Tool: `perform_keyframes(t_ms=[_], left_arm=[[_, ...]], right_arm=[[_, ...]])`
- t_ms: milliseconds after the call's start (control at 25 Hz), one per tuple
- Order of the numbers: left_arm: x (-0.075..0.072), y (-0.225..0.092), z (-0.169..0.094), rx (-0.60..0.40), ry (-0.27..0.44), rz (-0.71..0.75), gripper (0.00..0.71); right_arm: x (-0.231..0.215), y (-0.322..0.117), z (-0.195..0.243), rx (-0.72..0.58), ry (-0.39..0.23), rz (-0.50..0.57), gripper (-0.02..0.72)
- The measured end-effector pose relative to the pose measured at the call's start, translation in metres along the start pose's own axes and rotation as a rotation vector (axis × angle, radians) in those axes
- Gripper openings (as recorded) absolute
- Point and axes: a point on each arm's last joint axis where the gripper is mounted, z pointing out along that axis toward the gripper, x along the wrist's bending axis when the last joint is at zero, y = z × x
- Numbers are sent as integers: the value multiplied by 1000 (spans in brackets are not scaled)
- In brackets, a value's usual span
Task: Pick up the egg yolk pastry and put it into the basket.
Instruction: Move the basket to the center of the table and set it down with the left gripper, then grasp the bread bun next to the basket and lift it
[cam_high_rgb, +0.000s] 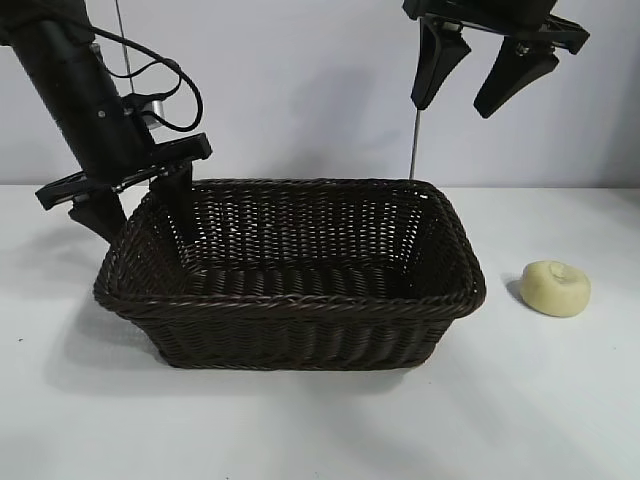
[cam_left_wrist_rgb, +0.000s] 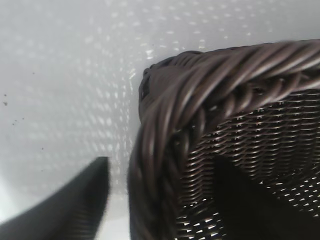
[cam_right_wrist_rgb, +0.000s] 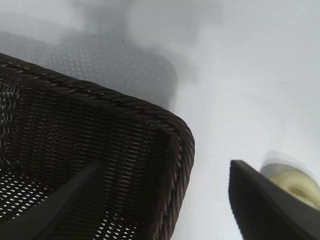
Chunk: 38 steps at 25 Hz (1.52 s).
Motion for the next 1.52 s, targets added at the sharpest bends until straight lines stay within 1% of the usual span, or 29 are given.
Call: perform_keyframes(t_ms=[120,280,400,640,800,880,1000,1160,1280,1520], left_arm=[[-1,-1,-11,-18,24,20,543],[-10,-8,-41,-61,35,51,547],[-20,-16,-68,-98,30,72,549],[-39,-38,-126,-217,19,121,549],[-55,-54,-155,-283,8,161,549],[-62,-60,-162,-300,-8,178,549],[-73,-69,-163,-323,-51,186,549],[-81,-70,-148,-379,-119,161,549],[-77,-70,-132,-386,-120,135,549],[-61,-76,-100,-353,-94,82,549]], right_arm=[[0,0,0,0,0,0,509],[0,0,0,0,0,0,509],[0,0,0,2,0,0,509],[0,0,0,2,0,0,509],[0,0,0,2,0,0,509],[0,0,0,2,0,0,509],[0,0,0,2,0,0,509],[0,0,0,2,0,0,509],[0,0,0,2,0,0,509],[0,0,0,2,0,0,509]])
